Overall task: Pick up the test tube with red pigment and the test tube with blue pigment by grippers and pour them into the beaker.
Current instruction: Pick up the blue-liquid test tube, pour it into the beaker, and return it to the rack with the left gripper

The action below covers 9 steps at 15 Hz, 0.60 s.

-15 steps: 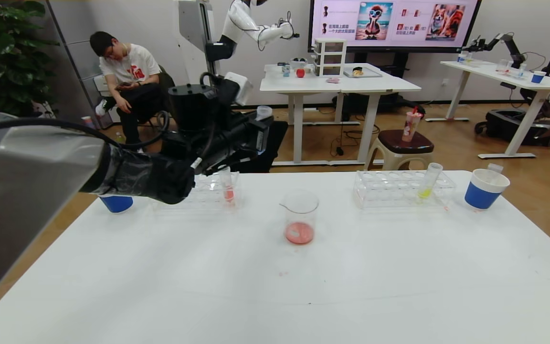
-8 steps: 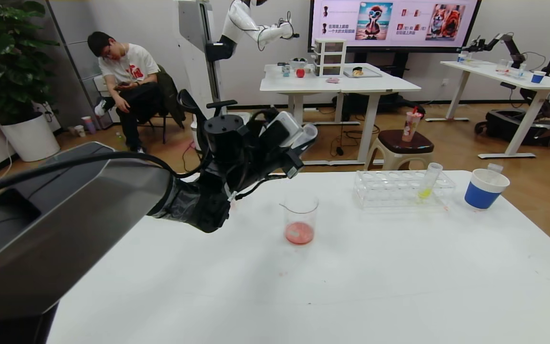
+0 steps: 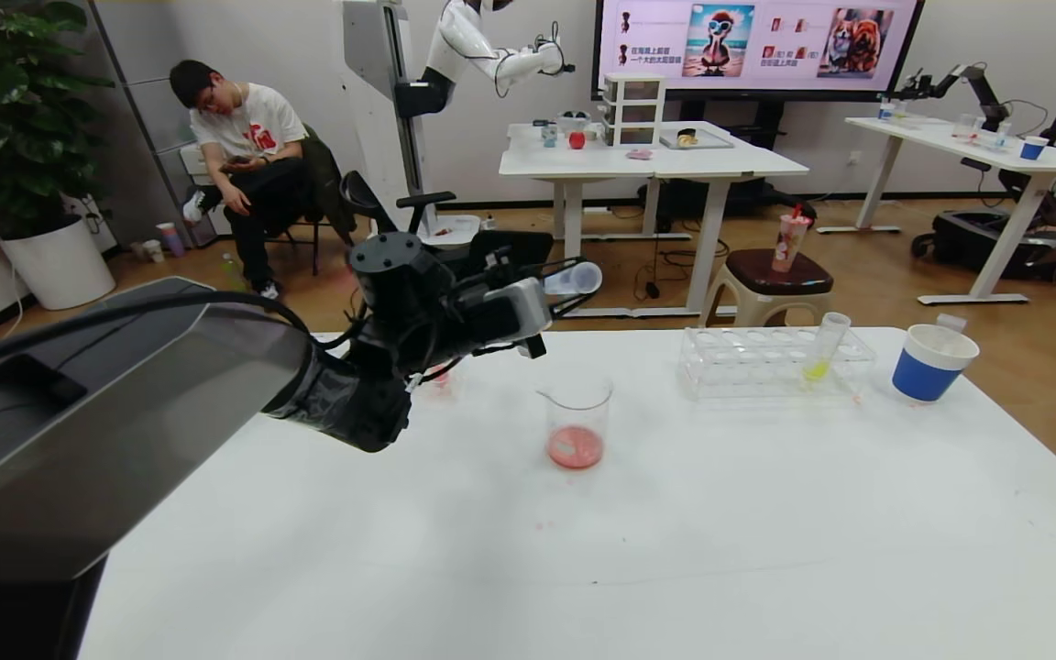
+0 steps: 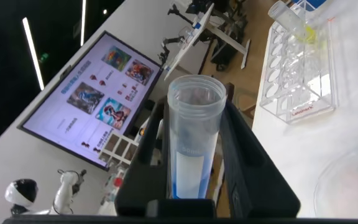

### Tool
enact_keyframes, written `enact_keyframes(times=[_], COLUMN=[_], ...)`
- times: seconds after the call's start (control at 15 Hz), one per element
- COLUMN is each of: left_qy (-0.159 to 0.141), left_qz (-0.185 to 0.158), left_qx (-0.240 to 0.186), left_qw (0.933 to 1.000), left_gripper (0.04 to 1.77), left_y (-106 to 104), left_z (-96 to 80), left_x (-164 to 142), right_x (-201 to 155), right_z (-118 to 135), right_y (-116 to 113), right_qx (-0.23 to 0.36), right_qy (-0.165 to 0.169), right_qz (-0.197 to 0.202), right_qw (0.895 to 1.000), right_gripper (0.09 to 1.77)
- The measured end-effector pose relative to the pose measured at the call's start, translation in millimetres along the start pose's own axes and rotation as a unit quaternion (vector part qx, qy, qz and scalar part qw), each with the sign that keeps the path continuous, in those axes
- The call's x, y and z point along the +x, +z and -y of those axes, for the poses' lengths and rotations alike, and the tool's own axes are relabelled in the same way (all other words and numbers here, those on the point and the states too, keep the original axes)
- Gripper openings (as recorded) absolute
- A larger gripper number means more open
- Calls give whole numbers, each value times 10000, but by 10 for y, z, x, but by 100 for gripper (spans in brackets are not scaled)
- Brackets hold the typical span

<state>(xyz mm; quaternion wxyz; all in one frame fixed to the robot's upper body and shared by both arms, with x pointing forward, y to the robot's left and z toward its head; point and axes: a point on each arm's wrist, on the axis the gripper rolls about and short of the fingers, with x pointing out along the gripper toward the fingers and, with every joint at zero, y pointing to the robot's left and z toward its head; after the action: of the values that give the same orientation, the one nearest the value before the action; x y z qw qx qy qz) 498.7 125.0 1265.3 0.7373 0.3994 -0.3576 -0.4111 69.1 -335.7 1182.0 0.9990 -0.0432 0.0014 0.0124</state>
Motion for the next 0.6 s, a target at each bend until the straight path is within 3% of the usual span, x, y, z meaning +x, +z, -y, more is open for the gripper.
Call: enact_keyframes(times=[0.2,0.6], left_qy=[-276,-555], left_qz=[136,337], left_qx=[505,1086], left_qw=[9982,9920], left_gripper=[50,50], left_y=[-147,-250], left_z=[39,162], left_x=[-163,-199], right_x=[0,0], right_z=[0,0], right_y=[0,0], right_qx=[1,1], right_qy=[4,0], right_qz=[0,0], right_qw=[10000,10000], right_gripper=[173,173])
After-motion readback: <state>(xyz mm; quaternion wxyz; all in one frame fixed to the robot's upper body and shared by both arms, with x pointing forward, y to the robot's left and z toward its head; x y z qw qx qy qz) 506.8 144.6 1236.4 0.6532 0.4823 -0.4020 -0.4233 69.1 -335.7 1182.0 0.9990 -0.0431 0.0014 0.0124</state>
